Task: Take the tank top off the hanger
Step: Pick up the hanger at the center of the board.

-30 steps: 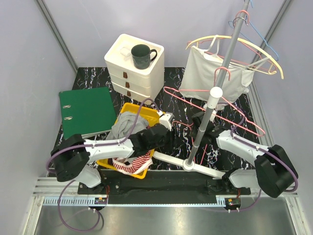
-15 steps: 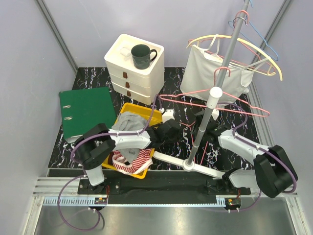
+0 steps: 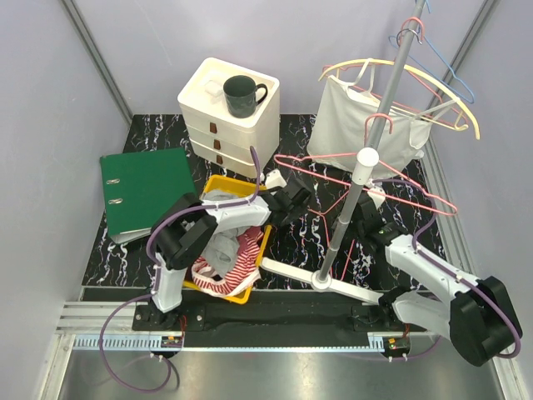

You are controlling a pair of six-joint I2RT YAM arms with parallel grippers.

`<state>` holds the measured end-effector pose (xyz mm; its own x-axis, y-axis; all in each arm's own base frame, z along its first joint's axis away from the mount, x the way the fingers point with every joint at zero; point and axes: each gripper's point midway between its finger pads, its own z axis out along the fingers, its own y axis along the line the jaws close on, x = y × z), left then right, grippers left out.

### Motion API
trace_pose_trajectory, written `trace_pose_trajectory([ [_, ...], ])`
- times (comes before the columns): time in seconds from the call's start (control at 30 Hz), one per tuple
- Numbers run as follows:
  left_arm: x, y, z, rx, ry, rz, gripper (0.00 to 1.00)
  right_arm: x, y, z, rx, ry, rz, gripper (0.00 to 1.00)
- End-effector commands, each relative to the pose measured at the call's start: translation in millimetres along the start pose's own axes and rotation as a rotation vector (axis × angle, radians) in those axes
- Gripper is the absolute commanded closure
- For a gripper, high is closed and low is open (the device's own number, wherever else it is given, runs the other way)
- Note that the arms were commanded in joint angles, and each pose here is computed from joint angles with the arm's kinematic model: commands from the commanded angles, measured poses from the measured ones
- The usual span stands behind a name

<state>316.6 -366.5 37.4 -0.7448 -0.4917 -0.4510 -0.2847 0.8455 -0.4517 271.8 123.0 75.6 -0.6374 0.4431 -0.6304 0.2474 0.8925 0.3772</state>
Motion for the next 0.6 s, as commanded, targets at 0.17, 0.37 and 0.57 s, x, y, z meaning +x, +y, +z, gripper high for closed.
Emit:
trace_pose_trajectory([
  [0.17,-2,2,14,-0.129,0.032,-0.157,0.48,-7,-12,-5,0.01,-0.036,-0.01,0.49],
  [0.37,5,12,24,-0.193,0.019,-0.202,0.5,-12,-9,-12,-0.016,-0.051,0.003,0.49],
  [0.57,16,29,36,-0.296,0.026,-0.237,0.54,-26,-9,-26,-0.021,-0.086,-0.002,0.49],
])
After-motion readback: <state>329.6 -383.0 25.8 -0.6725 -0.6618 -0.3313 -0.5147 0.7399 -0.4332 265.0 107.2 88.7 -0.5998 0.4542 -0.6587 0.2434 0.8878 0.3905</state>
